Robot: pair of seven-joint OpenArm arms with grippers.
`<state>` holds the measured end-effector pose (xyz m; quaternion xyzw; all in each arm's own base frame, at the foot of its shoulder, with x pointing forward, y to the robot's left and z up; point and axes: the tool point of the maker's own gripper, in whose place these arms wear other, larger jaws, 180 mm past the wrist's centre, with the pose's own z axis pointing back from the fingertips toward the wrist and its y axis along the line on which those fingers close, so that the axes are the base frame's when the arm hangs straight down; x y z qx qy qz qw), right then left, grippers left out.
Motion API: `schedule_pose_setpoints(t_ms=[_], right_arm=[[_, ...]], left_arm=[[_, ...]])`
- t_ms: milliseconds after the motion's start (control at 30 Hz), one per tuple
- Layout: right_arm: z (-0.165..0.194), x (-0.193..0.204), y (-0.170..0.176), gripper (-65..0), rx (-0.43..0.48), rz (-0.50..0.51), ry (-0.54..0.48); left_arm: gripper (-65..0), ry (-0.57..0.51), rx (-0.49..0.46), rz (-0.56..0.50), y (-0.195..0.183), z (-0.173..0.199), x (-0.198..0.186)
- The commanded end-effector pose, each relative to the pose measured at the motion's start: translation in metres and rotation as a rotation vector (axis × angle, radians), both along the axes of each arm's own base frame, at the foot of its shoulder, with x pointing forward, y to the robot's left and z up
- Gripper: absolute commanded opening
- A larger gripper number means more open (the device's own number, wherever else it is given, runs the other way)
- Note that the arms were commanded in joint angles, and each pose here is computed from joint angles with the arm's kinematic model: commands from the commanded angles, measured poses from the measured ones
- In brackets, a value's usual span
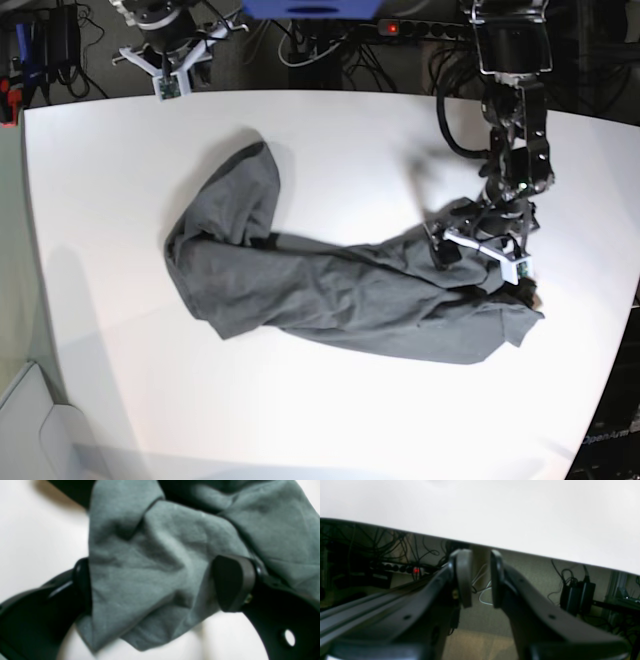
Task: Layout the t-shirt on the table in an organized manner, then fold the t-shirt properly
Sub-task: 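Lower the t-shirt onto the table and release it from the left gripper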
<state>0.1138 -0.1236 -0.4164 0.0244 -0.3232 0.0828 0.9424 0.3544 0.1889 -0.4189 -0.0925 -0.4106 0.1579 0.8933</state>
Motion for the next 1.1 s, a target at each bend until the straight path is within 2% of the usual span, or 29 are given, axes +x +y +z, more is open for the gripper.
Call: schedule_pose_setpoints(t_ms=[0,400,433,500,567,700,733,833,900,1067], right_arm=[[0.006,0.003,0.000,-50.4,0.002,0.005,-0.025],[0.006,0.003,0.000,-50.4,0.004,0.006,-0.025],[0.006,0.003,0.000,-50.4,0.004,0.006,-0.025],[0.006,0.003,0.000,-50.4,0.004,0.006,-0.025],[0.006,0.002,0.001,-50.4,0.005,0.007,-0.025],[0.006,0.002,0.001,-50.4,0.005,0.007,-0.025],[0.006,0.002,0.001,-50.4,0.005,0.007,-0.025],[0.006,0.002,0.001,-50.4,0.005,0.007,-0.025],[0.006,0.002,0.001,-50.4,0.005,0.007,-0.025],[0.006,0.002,0.001,-50.4,0.005,0.007,-0.025]], left_arm=[[0.0,0.033,-0.021,-0.008,-0.004,-0.004,-0.004],[-1.2,0.033,-0.011,-0.049,-0.007,-0.006,-0.007],[-3.4,0.040,-0.011,-0.049,-0.007,-0.009,-0.010],[-11.9,0.043,-0.019,-0.044,-0.006,-0.010,-0.012],[-24.9,0.044,-0.019,-0.040,-0.005,-0.010,-0.013],[-60.2,0.056,-0.017,-0.033,-0.004,-0.013,-0.019],[-65.0,0.059,-0.016,-0.034,-0.004,-0.014,-0.021],[-61.8,0.073,-0.005,-0.051,-0.002,-0.006,-0.024],[-65.0,0.098,-0.009,-0.055,0.003,0.005,-0.031],[-64.6,0.081,0.021,-0.034,0.024,0.047,-0.046]])
